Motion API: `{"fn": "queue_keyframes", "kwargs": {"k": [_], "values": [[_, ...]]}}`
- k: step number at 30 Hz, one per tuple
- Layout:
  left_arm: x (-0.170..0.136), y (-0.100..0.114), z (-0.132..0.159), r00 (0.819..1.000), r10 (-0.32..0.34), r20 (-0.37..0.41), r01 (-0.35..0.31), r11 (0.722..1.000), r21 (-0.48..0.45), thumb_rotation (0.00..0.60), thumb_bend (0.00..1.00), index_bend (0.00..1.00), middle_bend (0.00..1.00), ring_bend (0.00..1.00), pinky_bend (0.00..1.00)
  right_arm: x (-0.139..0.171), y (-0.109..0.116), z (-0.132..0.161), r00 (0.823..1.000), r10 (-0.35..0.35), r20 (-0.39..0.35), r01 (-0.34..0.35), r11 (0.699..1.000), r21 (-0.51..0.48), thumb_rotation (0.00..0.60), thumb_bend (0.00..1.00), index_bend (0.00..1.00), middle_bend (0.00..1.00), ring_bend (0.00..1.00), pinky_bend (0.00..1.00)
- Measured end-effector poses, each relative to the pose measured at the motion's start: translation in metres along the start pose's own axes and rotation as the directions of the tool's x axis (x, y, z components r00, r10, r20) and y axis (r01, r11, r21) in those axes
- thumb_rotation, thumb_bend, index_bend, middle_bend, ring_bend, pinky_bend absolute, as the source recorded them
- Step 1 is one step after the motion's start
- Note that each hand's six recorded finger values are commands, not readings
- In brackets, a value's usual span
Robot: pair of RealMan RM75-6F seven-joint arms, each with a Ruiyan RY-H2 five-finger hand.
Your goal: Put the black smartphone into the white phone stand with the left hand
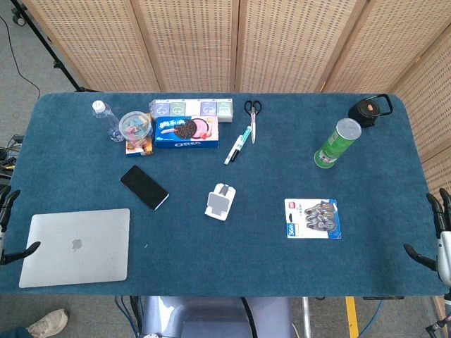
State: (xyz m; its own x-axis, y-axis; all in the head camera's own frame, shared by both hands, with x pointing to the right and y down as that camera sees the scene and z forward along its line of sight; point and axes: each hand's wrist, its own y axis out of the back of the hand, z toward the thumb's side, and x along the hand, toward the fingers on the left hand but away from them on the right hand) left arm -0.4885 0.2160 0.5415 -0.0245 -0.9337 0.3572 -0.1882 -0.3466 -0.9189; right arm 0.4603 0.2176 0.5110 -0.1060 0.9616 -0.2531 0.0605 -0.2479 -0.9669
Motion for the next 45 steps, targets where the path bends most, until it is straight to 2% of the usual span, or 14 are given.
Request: {"fn": "queue_keyframes", "kwargs": {"k": [8,12,15,16,19,20,25,31,41,45], "values": [[0.003,-0.003,0.004,0.999,-0.027,0.033,0.026,1.0,0.012,0.6,0.0,0.0,0.0,0.0,0.0,0.0,0.004,0.002,1.0,0.008,-0.003,-0.008,0.999,-0.038,0.6,0.0,0.0,0.0,0.0,0.0],[0.027,0.001,0.02,0.988,-0.045,0.15,0.034,0.997,0.076,0.6,0.0,0.0,0.0,0.0,0.0,-0.001,0.002,0.004,1.0,0.017,-0.01,-0.018,0.999,-0.047,0.6,0.0,0.0,0.0,0.0,0.0],[0.054,0.0,0.041,0.954,-0.088,0.287,0.048,0.988,0.144,0.6,0.0,0.0,0.0,0.0,0.0,-0.003,-0.001,0.006,1.0,0.028,-0.014,-0.028,0.999,-0.047,0.6,0.0,0.0,0.0,0.0,0.0],[0.065,-0.001,0.049,0.934,-0.108,0.341,0.053,0.984,0.168,0.6,0.0,0.0,0.0,0.0,0.0,-0.003,-0.001,0.006,1.0,0.028,-0.013,-0.029,0.999,-0.046,0.6,0.0,0.0,0.0,0.0,0.0],[0.088,-0.007,0.063,0.883,-0.17,0.436,0.082,0.973,0.215,0.6,0.0,0.0,0.0,0.0,0.0,-0.005,-0.002,0.005,1.0,0.029,-0.006,-0.029,0.999,-0.041,0.6,0.0,0.0,0.0,0.0,0.0],[0.095,-0.01,0.066,0.872,-0.191,0.45,0.095,0.969,0.227,0.6,0.0,0.0,0.0,0.0,0.0,-0.005,-0.003,0.004,1.0,0.031,-0.002,-0.031,0.999,-0.039,0.6,0.0,0.0,0.0,0.0,0.0],[0.131,-0.035,0.076,0.832,-0.297,0.468,0.192,0.947,0.259,0.6,0.0,0.0,0.0,0.0,0.01,-0.008,-0.009,0.002,0.999,0.048,0.015,-0.047,0.998,-0.032,0.6,0.0,0.0,0.0,0.0,0.0],[0.165,-0.068,0.087,0.799,-0.402,0.447,0.245,0.897,0.368,0.6,0.0,0.08,0.06,0.02,0.12,-0.014,-0.018,0.0,0.996,0.076,0.038,-0.075,0.997,-0.017,0.6,0.0,0.0,0.0,0.0,0.0],[0.196,-0.109,0.115,0.777,-0.439,0.451,0.263,0.878,0.4,0.6,0.0,0.1,0.07,0.04,0.13,-0.022,-0.028,-0.006,0.992,0.102,0.074,-0.102,0.995,-0.009,0.6,0.0,0.0,0.0,0.0,0.0],[0.206,-0.126,0.136,0.756,-0.453,0.473,0.247,0.866,0.435,0.6,0.0,0.12,0.07,0.04,0.13,-0.025,-0.032,-0.009,0.99,0.112,0.089,-0.112,0.994,-0.007,0.6,0.0,0.0,0.0,0.0,0.0]]}}
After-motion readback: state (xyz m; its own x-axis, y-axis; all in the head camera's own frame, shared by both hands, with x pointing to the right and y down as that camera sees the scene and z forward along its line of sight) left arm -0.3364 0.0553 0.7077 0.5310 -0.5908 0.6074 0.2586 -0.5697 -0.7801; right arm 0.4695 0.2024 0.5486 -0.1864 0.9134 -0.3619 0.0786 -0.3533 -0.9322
